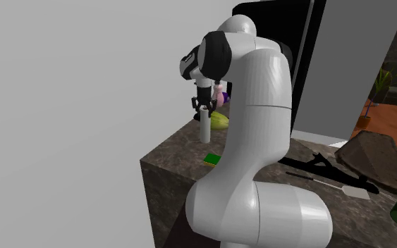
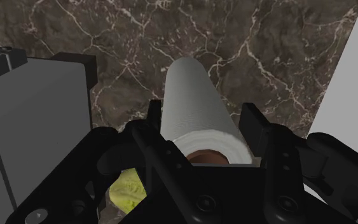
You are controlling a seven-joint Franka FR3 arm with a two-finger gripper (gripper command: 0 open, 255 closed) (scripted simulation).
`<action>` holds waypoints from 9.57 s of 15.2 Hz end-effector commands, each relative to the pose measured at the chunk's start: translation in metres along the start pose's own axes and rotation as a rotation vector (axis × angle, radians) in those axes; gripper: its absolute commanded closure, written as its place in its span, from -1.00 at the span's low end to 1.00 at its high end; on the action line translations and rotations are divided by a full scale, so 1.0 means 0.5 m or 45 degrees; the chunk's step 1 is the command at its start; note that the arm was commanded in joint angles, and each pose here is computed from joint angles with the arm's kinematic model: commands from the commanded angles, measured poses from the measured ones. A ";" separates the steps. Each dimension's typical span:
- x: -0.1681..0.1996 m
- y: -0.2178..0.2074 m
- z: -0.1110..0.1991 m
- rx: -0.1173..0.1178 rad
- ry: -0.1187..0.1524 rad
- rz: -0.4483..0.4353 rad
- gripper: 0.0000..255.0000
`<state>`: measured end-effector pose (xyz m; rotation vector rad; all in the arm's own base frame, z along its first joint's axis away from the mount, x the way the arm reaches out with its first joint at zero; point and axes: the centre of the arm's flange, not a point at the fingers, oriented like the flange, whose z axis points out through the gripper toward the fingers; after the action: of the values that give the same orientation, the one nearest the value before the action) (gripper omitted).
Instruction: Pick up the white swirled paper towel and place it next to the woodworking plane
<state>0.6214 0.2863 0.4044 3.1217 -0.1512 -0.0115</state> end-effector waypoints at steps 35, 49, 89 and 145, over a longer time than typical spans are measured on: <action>-0.002 0.005 -0.317 0.000 0.000 0.000 1.00; -0.099 0.302 -0.392 0.000 0.000 0.000 1.00; -0.373 1.147 -0.497 0.000 0.000 0.000 1.00; -0.370 1.139 -0.003 0.000 0.000 0.000 -1.00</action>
<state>0.3823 -0.2624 0.4164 3.1218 -0.1512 -0.0114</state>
